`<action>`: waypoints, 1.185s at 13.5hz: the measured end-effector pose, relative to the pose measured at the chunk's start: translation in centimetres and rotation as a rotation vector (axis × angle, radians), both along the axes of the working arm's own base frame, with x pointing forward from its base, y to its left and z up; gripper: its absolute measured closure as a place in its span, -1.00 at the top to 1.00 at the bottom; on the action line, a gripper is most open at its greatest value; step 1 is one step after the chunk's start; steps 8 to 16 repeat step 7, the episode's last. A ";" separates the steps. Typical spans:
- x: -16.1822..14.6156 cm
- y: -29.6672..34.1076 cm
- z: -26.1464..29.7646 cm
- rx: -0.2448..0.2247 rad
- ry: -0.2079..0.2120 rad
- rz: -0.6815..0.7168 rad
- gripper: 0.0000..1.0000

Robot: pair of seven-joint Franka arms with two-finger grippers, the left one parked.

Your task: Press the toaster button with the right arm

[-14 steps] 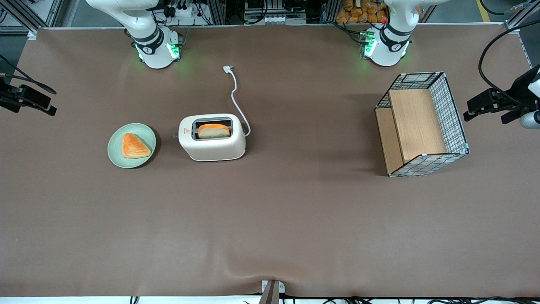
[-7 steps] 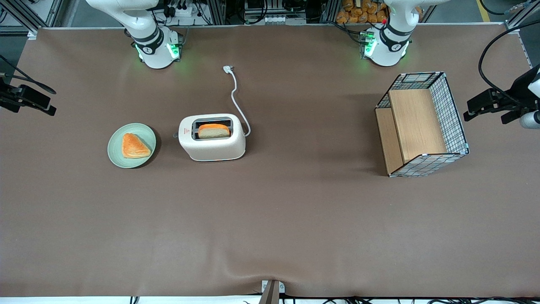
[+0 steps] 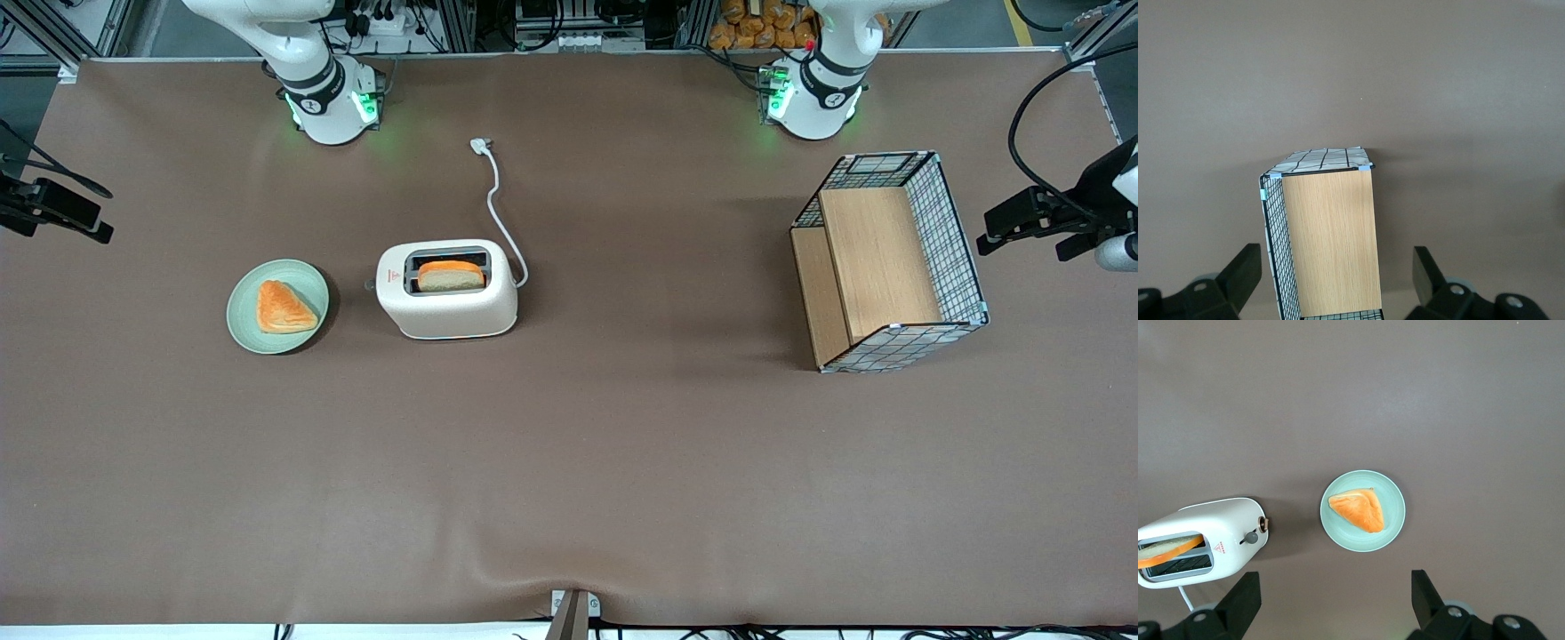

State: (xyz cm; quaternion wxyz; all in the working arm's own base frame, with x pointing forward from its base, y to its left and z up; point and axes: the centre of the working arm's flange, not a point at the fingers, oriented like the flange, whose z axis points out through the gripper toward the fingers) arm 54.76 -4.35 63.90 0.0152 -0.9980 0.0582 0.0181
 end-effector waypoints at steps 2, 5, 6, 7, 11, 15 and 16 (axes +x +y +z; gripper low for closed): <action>0.0 0.2 0.0 -0.001 0.000 0.004 1.00; 0.0 0.3 0.0 -0.006 0.001 0.007 1.00; 0.0 0.3 0.0 -0.007 0.002 0.007 1.00; 0.0 0.3 0.0 -0.008 0.003 0.007 1.00; 0.0 0.3 0.0 -0.008 0.003 0.007 1.00; 0.0 0.3 0.0 -0.008 0.003 0.007 1.00; 0.0 0.3 0.0 -0.008 0.003 0.007 1.00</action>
